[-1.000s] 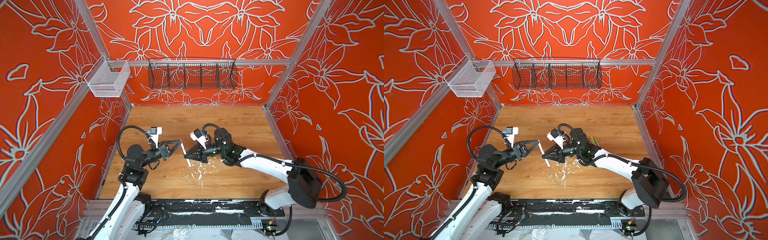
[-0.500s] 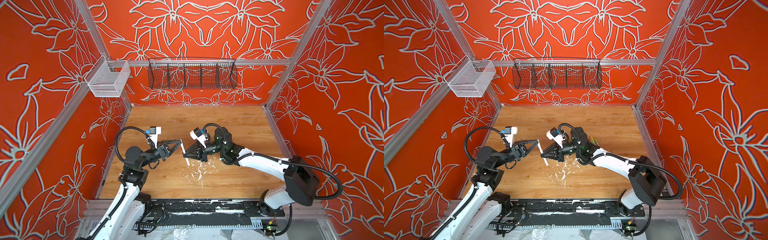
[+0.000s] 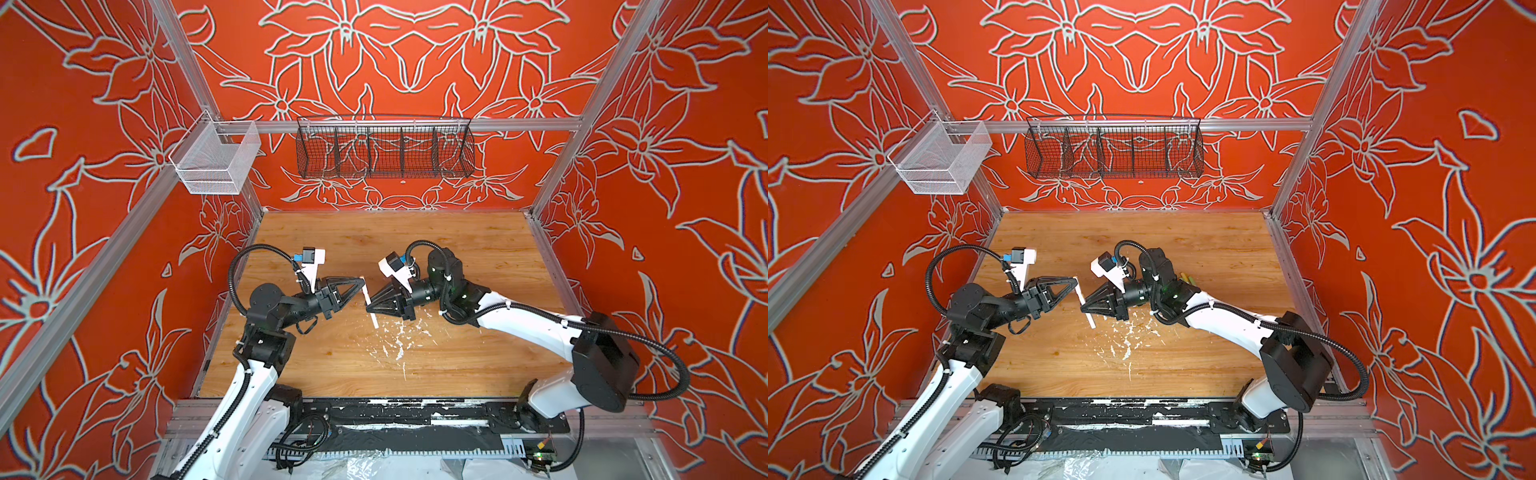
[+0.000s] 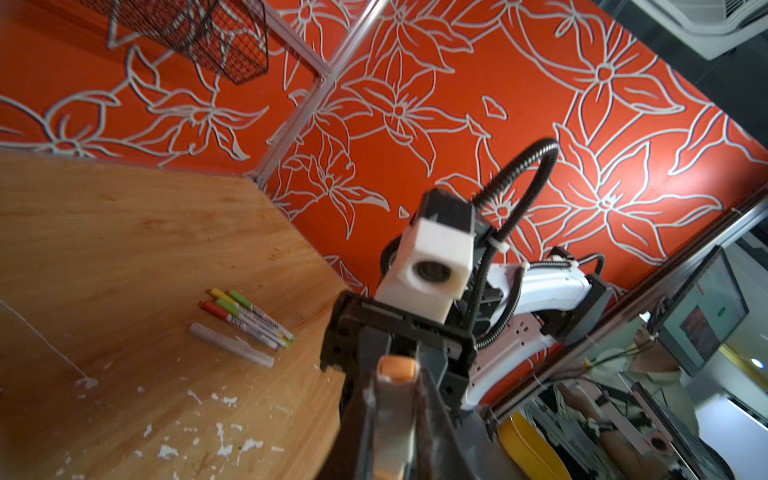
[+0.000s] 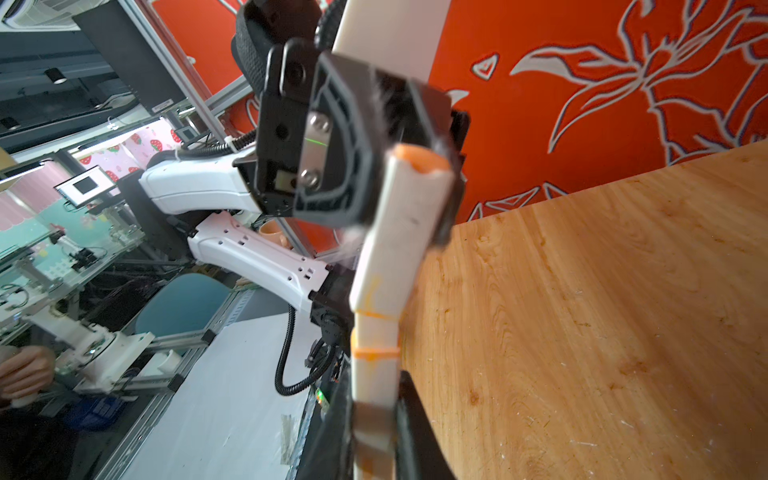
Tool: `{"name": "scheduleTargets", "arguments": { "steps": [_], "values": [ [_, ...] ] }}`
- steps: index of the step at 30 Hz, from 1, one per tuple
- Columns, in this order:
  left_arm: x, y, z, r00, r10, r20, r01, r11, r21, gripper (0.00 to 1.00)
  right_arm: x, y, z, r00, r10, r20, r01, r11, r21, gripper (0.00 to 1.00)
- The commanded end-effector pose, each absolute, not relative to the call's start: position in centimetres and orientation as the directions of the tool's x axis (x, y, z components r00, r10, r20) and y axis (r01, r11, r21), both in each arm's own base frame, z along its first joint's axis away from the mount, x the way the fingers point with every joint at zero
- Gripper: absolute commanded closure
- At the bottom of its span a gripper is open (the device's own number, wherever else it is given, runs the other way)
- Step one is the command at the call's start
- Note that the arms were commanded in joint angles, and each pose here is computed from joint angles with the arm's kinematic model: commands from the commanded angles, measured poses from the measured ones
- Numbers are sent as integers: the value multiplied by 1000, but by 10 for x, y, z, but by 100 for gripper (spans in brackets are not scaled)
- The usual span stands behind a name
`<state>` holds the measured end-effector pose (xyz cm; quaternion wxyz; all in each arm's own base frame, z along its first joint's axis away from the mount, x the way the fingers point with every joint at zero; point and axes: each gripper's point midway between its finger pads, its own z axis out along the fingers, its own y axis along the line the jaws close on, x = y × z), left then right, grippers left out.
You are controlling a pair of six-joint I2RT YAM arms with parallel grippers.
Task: Insert the pens into the pen caps
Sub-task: 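Push the cap further down with the left gripper while the right holds the marker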
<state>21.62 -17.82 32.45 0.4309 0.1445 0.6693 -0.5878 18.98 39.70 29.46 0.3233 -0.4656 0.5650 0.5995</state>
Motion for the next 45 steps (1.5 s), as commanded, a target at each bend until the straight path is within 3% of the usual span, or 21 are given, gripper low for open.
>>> {"name": "scheduleTargets", "arguments": {
  "steps": [1,4,14,20,24,28,34,45],
  "values": [
    [199,-187,307,-671,-212,-710,674,223,-704,68,196,391,356,-197,8,-980,-969,-156,193,100],
    [200,-187,310,-664,-210,-717,680,227,-697,53,195,390,356,-195,6,-981,-969,-156,192,100],
    [201,-179,337,-593,-236,-770,724,263,-638,30,194,388,353,-189,-20,-982,-968,-166,190,100],
    [207,-169,357,-535,-252,-806,751,296,-591,25,186,388,345,-211,-56,-976,-954,-207,218,100],
    [210,-172,366,-520,-226,-823,778,272,-566,26,171,388,341,-238,-95,-967,-918,-303,256,100],
    [214,-174,371,-515,-196,-834,793,260,-551,31,166,389,336,-263,-123,-957,-900,-326,289,100],
    [217,-177,372,-520,-170,-837,801,245,-546,46,163,393,331,-293,-154,-944,-883,-335,329,100],
    [208,-181,359,-556,-110,-824,795,218,-566,100,170,397,339,-313,-142,-939,-887,-310,342,100]
  ]
}}
